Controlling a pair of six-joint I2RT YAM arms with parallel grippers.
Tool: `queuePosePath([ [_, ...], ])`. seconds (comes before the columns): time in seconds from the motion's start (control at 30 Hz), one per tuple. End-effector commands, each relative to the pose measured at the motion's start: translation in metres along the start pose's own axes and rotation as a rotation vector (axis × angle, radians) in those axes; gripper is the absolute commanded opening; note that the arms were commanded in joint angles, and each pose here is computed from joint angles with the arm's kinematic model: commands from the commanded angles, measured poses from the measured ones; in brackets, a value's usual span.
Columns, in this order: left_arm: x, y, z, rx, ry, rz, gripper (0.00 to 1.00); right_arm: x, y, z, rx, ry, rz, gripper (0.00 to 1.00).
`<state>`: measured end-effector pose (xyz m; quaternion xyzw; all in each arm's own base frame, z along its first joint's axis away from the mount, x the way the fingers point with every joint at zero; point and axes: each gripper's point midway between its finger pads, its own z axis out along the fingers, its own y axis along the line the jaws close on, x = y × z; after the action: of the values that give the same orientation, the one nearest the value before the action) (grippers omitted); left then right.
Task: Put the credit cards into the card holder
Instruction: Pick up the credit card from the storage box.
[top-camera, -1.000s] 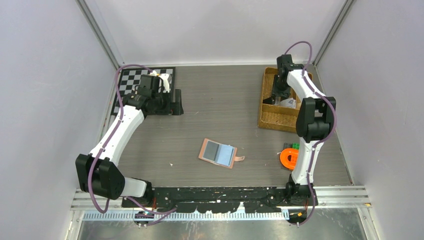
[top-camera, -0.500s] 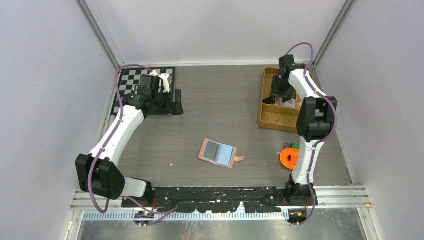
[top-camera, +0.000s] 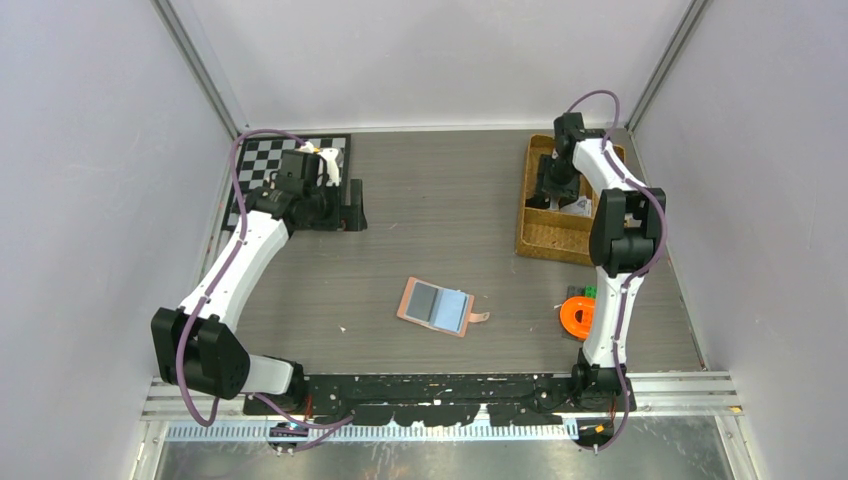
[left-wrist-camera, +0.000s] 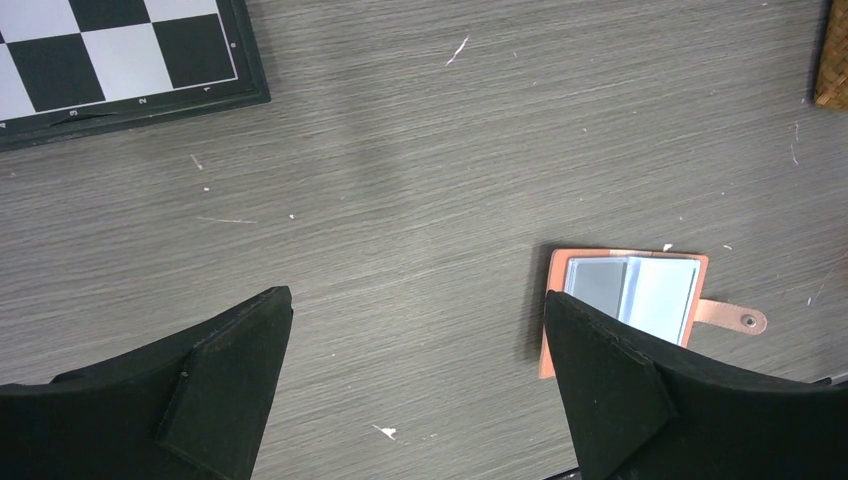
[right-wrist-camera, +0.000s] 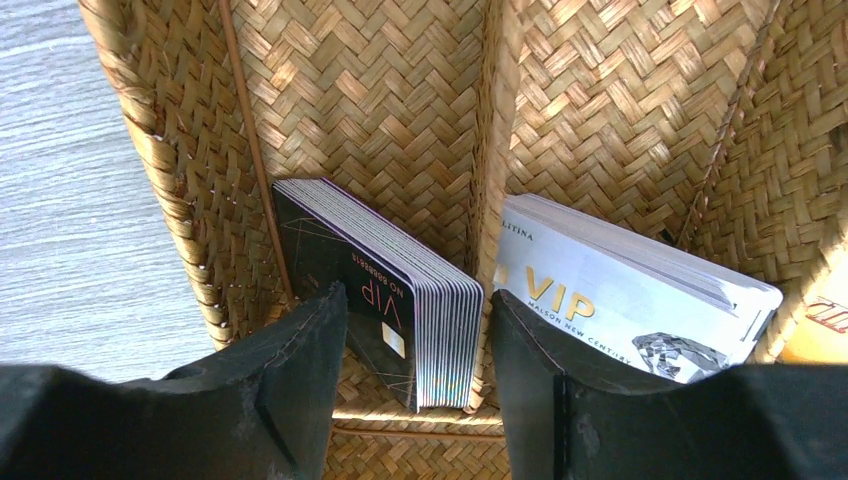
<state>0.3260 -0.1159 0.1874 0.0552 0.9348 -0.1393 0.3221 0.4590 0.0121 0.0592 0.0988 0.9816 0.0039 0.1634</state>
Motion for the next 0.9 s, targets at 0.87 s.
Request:
queuePosePath([
  [0.87, -0.009, -0.007, -0.009, 0.039, -0.05, 0.017, 1.0, -0.022, -0.036, -0.051, 0.064, -0.107, 0.074, 0.57],
])
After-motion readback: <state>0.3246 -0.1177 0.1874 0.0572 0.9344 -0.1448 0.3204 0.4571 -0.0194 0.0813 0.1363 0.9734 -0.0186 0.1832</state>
